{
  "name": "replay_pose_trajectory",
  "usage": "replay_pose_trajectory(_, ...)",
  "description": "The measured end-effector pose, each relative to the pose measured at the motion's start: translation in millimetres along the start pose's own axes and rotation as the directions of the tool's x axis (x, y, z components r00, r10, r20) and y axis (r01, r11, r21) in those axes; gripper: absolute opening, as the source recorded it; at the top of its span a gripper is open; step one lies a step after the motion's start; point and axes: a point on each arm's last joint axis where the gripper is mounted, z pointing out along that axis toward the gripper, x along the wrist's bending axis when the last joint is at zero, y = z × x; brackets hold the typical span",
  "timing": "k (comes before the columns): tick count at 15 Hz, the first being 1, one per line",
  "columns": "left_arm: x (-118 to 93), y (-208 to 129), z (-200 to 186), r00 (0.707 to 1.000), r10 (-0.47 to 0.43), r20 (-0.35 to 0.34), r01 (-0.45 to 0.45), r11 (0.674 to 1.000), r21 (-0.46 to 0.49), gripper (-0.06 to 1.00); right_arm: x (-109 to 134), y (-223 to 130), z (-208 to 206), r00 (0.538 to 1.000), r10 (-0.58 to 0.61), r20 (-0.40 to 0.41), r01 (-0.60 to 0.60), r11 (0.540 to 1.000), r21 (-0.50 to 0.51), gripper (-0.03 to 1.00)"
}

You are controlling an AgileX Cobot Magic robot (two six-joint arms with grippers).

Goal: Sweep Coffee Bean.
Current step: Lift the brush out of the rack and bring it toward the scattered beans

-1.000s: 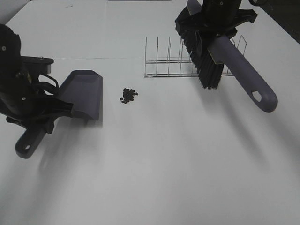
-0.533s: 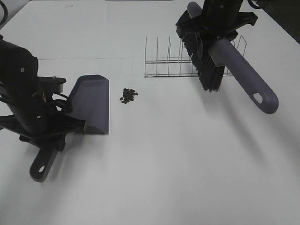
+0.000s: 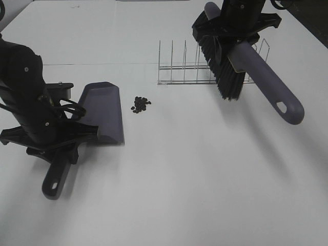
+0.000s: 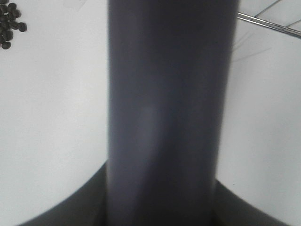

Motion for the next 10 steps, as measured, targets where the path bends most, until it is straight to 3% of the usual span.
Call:
replay_pose_trajectory(3,0.0,0.0,0.0,1.000,0.000,0.000,0.000,1.000,0.000,0.46,0.0,0.0,0.0,1.000,0.000,0.000,0.000,1.000,0.000,0.28)
replay_pose_trajectory(7,9.3,3.2,20.7,0.999,-0.036,-0.021,0.037,0.998,0.049,0.46,0.0,0.0,0.0,1.000,0.000,0.000,0.000,1.000,0.000,0.28)
replay_pose_trajectory(10,7.7,7.1,25.9,1.000,-0.014,-0.023,0.016,0.998,0.057,0.46,0.0,0.0,0.0,1.000,0.000,0.000,0.000,1.000,0.000,0.28)
